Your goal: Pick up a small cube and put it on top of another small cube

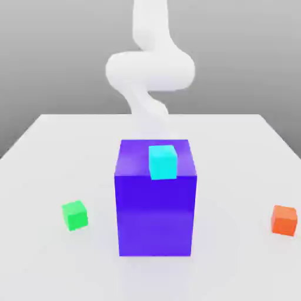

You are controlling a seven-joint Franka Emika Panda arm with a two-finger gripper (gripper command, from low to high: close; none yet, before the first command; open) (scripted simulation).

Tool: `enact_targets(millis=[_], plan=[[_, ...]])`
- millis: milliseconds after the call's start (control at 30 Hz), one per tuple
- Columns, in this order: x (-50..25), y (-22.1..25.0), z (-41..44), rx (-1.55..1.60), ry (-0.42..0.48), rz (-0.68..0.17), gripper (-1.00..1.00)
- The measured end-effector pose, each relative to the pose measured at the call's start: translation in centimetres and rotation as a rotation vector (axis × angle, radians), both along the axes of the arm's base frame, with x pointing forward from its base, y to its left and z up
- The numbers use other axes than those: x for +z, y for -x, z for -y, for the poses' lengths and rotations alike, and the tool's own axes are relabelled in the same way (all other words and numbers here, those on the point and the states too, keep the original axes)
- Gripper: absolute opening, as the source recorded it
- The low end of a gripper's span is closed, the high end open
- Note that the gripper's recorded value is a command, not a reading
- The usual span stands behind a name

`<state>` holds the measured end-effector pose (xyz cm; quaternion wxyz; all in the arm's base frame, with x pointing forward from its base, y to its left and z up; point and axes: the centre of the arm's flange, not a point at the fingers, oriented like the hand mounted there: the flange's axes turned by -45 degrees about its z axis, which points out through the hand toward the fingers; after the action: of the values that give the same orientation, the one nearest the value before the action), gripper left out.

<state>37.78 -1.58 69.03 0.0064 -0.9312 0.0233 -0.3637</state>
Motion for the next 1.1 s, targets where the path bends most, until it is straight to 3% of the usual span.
enact_targets(millis=[267,533,833,1100], plan=[[-8.4,-8.9,6.1,-0.103,-0.062,-0.176,0.00],[-19.2,-14.9,13.2,-0.219,-0.116,-0.343,0.00],[-33.5,-17.4,21.6,-0.360,-0.167,-0.529,0.00],[-47.3,-15.5,28.4,-0.485,-0.199,-0.695,0.00]])
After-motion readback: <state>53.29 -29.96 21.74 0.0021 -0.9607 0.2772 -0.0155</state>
